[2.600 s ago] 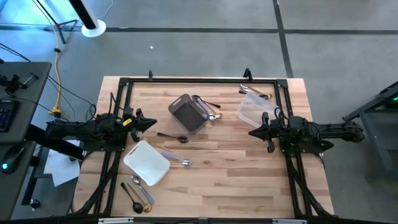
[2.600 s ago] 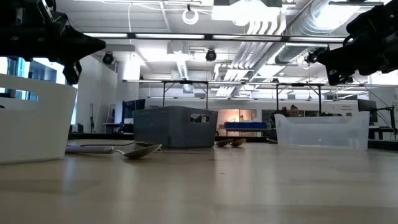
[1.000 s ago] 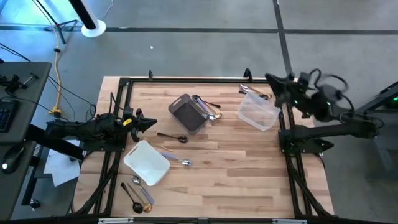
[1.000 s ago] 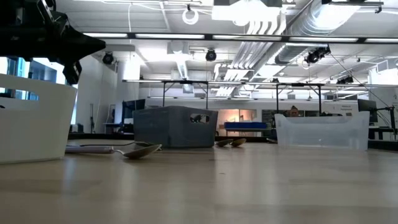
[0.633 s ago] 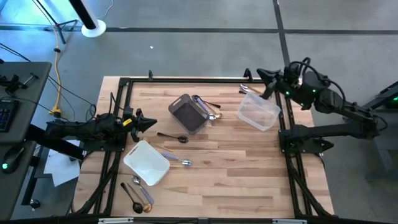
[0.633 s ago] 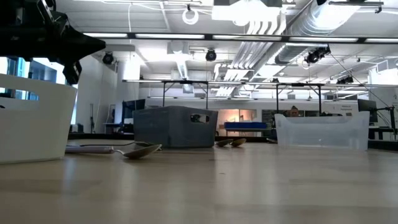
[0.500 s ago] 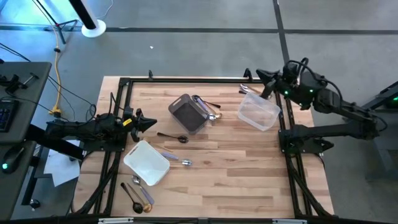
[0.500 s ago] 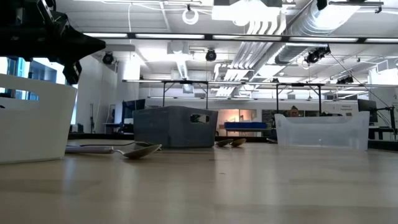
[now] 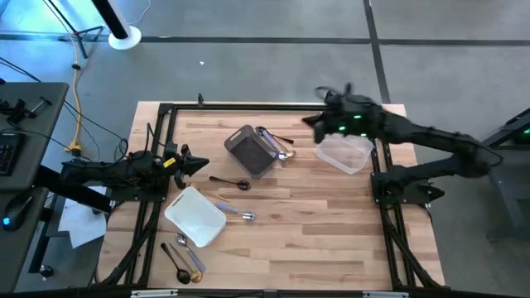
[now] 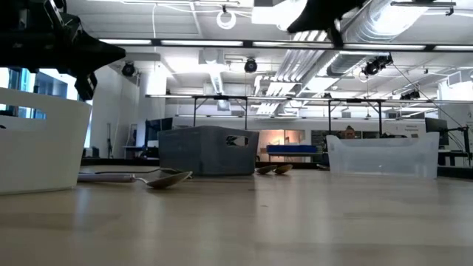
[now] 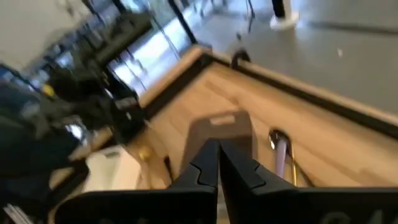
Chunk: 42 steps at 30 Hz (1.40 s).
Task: Sort silverware by color (type)
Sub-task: Put the top left gold spoon into the white bin
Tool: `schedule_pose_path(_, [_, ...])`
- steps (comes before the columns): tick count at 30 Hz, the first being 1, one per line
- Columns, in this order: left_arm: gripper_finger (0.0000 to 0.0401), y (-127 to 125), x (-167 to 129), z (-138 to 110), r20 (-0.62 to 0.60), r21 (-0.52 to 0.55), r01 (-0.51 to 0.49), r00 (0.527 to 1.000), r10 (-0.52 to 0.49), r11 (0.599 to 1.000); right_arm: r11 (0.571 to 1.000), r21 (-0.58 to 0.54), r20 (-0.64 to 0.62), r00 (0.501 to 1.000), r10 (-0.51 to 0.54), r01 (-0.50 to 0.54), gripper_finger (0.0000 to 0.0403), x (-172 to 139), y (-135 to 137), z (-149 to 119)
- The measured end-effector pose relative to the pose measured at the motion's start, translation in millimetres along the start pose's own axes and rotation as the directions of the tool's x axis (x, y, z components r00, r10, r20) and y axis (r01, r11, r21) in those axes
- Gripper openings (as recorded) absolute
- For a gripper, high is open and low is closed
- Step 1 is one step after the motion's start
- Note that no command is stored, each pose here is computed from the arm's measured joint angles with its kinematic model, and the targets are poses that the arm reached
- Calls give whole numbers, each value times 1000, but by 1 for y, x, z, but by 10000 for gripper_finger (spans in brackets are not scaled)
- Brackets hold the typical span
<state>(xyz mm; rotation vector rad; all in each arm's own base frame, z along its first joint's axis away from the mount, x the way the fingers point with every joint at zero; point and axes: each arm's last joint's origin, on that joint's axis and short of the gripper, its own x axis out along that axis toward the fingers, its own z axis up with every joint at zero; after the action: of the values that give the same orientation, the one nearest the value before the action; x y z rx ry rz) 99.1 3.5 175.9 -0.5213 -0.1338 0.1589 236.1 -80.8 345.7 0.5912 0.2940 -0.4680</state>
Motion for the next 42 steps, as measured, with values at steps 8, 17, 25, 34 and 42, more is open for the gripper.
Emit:
schedule_pose_path(8, [1,0,0,0,0,0,0,1000,0,1000,994,81,-301,953,-43,71,22,78,-38,-27])
schedule_pose_path(17, [1,0,0,0,0,0,0,1000,0,1000,971,99,-498,856,-140,217,140,145,-86,-70])
schedule_pose_path(25, [1,0,0,0,0,0,0,1000,0,1000,953,128,-549,820,-163,275,161,169,-103,-92])
schedule_pose_path(34, [1,0,0,0,0,0,0,1000,0,1000,953,103,-493,847,-199,285,161,174,-93,-70])
schedule_pose_path(42, [1,0,0,0,0,0,0,1000,0,1000,942,52,-496,827,-263,331,161,171,-87,-50])
